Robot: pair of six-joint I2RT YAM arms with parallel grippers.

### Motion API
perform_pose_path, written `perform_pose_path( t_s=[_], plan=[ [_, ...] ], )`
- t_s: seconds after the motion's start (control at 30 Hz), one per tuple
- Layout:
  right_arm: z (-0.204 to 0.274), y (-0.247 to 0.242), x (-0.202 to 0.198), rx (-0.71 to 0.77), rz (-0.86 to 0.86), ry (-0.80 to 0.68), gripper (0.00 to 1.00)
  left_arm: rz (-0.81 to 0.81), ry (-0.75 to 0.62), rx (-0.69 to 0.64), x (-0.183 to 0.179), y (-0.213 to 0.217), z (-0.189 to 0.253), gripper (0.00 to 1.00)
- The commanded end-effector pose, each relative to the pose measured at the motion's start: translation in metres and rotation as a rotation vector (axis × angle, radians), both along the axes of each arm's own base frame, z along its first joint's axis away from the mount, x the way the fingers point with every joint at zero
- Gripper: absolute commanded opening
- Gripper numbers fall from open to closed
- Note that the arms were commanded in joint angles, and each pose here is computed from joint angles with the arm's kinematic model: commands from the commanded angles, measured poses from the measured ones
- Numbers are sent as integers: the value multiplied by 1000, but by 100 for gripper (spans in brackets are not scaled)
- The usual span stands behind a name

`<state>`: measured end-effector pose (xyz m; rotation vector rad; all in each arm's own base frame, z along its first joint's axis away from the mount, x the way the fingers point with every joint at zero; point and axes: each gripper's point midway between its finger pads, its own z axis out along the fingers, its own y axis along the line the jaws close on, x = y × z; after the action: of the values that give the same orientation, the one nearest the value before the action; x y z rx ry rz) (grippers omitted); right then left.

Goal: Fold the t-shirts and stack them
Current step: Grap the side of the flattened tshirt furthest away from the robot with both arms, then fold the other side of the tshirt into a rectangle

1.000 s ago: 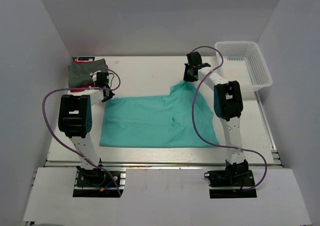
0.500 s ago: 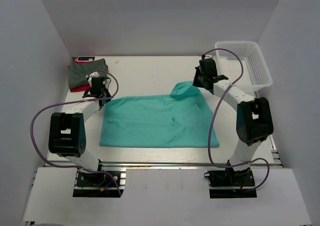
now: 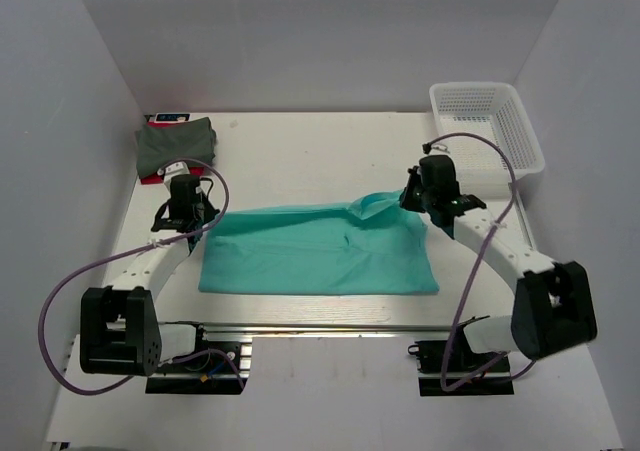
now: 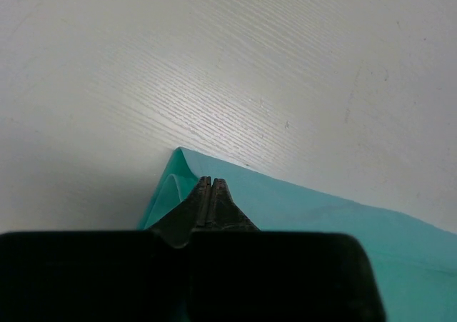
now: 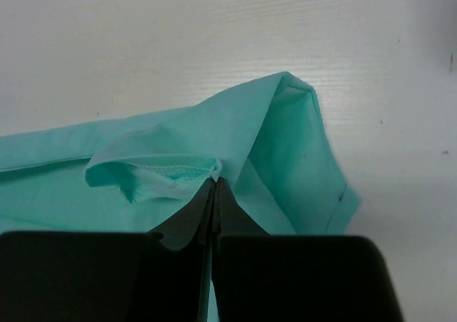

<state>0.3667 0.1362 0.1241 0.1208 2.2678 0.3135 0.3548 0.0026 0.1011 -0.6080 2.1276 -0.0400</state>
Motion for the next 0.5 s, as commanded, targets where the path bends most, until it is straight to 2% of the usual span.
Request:
perform_pose_path(
  t_s=[0.0, 0.23, 0.47],
  plan=[
    [22, -2, -25, 48, -7, -41, 0, 33, -22, 11, -11, 6, 7, 0],
    [26, -10, -78, 56, 33, 10, 0, 47, 10, 24, -20, 9, 1, 0],
    [22, -7, -109, 92, 88, 39, 0, 69, -1, 30, -32, 13, 9, 0]
  ],
)
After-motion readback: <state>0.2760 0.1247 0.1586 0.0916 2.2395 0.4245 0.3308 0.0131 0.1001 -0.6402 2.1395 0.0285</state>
